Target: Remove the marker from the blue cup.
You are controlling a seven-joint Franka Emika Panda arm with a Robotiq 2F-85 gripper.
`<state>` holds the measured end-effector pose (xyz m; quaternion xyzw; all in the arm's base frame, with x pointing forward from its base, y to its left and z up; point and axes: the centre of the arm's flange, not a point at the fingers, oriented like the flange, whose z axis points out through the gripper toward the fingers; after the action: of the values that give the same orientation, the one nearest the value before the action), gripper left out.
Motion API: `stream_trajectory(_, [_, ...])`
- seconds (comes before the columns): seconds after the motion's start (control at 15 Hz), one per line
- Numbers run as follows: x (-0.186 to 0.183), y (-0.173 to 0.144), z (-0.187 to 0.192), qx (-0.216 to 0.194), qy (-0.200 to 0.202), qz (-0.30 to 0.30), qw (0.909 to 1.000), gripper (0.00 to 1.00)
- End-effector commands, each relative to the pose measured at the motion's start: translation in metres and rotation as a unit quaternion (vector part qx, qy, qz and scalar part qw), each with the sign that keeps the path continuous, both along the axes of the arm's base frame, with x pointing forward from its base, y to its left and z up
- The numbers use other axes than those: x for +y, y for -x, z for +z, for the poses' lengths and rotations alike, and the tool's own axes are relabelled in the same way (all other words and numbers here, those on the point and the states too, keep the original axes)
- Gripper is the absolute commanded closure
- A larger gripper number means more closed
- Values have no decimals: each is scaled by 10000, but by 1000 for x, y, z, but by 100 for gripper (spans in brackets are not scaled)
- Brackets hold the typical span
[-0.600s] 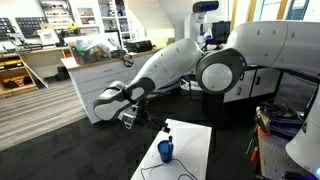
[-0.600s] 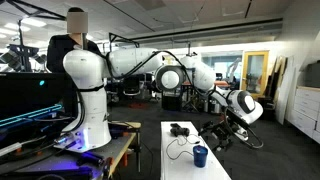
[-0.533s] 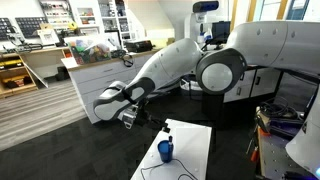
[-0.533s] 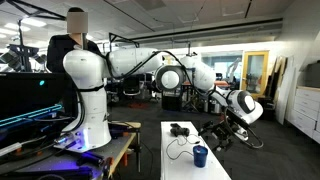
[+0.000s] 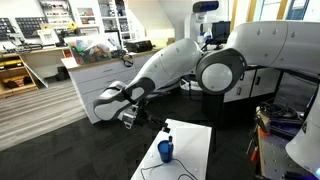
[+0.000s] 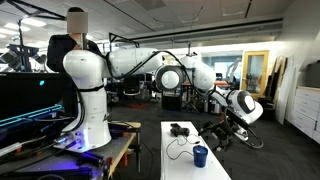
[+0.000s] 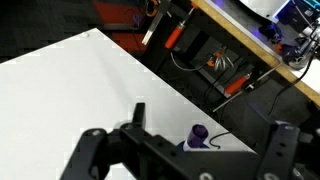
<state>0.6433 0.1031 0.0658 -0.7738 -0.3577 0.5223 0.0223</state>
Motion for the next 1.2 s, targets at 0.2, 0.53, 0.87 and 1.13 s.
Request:
stream_trajectory(0.2, [0, 0, 0, 0, 0, 0, 10000, 0])
stream_trajectory(0.53, [9, -3, 2, -52, -82, 69, 9999, 0])
stream_trajectory(0.87, [20, 2, 3, -58, -94, 174, 9998, 0])
stream_trajectory(1.13, [29, 10, -2, -135, -103, 289, 9994, 0])
